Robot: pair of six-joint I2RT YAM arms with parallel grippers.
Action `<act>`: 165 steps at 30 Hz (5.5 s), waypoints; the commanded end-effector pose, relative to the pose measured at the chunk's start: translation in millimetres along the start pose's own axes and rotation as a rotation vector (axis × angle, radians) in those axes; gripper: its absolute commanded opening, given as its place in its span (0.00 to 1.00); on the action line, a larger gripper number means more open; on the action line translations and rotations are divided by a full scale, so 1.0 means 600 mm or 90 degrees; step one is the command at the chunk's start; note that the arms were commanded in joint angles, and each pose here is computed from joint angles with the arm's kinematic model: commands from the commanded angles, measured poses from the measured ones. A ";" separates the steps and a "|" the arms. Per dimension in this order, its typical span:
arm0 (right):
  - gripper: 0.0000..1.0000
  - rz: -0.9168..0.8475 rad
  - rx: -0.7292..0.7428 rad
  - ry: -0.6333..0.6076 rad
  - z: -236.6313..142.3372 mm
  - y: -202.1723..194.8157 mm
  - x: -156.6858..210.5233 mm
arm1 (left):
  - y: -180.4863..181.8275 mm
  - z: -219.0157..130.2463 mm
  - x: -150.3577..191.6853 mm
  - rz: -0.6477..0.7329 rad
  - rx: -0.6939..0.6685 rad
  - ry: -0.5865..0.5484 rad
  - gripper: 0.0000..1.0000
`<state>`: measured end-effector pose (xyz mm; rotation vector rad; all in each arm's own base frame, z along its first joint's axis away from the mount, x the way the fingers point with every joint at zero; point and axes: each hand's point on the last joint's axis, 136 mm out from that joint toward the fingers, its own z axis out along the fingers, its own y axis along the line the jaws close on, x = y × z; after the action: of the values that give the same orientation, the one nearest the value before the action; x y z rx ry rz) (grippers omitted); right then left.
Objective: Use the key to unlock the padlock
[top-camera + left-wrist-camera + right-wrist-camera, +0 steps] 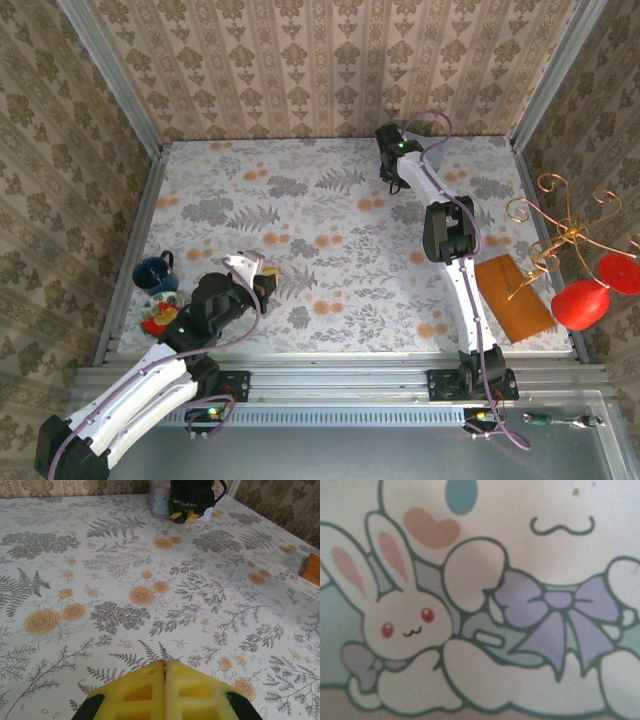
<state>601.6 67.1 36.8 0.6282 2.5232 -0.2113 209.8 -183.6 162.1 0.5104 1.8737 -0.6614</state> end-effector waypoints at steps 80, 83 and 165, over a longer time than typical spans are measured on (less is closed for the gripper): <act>0.46 0.037 -0.016 0.049 -0.025 0.055 0.077 | 0.015 -0.008 -0.008 0.029 -0.036 -0.029 0.05; 0.35 0.033 -0.020 0.052 -0.024 0.056 0.078 | 0.015 -0.008 -0.008 0.029 -0.036 -0.029 0.05; 0.32 -0.379 -1.028 -0.106 -0.720 -0.010 0.538 | -0.296 -0.065 -0.090 -0.067 0.559 -0.044 0.00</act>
<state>163.4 302.2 221.8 -0.6920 1.8655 1.3165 107.2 -290.6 228.7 0.8416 1.6271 -1.5089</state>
